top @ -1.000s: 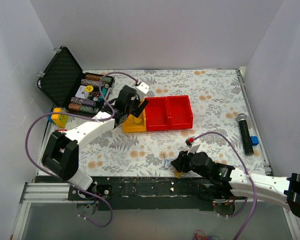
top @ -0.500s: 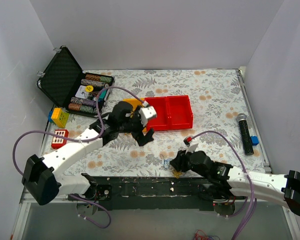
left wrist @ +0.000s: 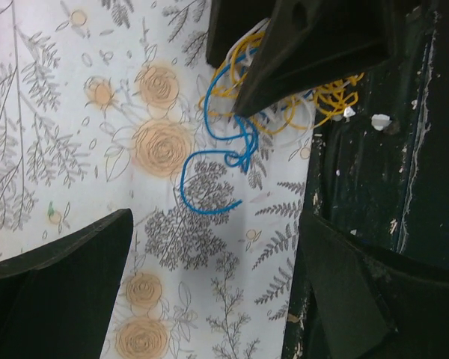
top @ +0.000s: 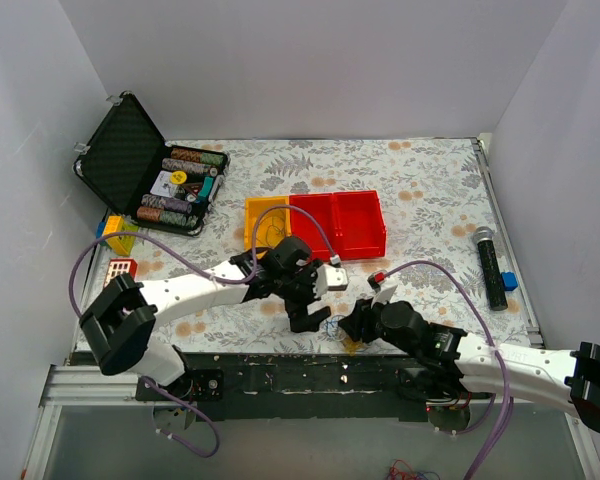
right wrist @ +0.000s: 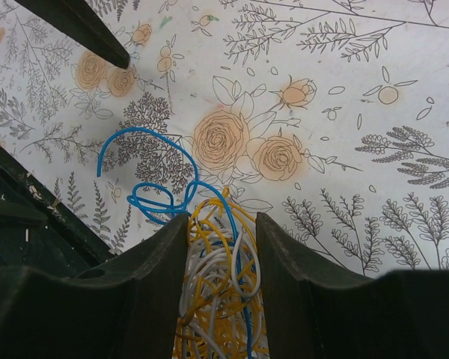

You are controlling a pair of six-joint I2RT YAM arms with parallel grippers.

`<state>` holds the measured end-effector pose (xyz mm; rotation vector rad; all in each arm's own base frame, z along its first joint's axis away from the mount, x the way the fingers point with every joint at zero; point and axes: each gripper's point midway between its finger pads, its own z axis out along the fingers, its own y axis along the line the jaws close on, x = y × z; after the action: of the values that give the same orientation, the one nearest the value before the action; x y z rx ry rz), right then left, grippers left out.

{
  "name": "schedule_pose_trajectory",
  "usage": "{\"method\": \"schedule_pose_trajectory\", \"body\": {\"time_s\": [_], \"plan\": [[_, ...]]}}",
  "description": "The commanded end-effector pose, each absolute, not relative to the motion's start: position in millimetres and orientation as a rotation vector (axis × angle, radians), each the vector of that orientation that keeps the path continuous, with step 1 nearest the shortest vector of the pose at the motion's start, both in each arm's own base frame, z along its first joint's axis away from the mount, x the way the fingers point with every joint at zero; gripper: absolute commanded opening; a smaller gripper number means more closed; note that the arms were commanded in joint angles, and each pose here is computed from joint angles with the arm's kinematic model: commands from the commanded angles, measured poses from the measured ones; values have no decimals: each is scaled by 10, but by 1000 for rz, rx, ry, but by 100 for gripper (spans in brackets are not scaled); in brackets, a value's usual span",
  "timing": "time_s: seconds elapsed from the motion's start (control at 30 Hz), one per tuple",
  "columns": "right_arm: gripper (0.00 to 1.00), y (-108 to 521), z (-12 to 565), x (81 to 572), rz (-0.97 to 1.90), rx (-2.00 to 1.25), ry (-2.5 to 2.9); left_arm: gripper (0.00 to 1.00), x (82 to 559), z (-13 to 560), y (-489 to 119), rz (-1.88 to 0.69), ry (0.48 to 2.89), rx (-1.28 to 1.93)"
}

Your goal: Untangle the cables

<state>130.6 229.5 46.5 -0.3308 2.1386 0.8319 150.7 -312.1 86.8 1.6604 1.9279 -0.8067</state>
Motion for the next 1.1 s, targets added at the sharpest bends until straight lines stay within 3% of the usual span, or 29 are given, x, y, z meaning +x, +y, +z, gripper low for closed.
{"method": "schedule_pose_trajectory", "body": {"time_s": [0.0, 0.2, 0.3, 0.4, 0.6, 0.67, 1.07], "plan": [[48, 2383, 655, 1369, 877, -299, 2075, 93, 1447, 1012, -3458, -837, 1791, 1722], [48, 2336, 606, 1359, 874, -286, 2076, 90, 1339, 870, -3605, -837, 1771, 1808], [48, 2320, 598, 1347, 886, -279, 2069, 84, 1400, 806, -3669, -819, 1772, 1818], [48, 2302, 580, 1330, 891, -277, 2071, 65, 1442, 786, -3730, -811, 1763, 1828], [48, 2234, 550, 1326, 874, -269, 2074, 11, 1475, 754, -3693, -772, 1768, 1842], [48, 2209, 519, 1316, 864, -271, 2082, 0, 1507, 798, -3670, -744, 1770, 1831], [48, 2097, 351, 1270, 810, -284, 2137, 0, 1663, 1875, -3561, -640, 1671, 1675]]}}
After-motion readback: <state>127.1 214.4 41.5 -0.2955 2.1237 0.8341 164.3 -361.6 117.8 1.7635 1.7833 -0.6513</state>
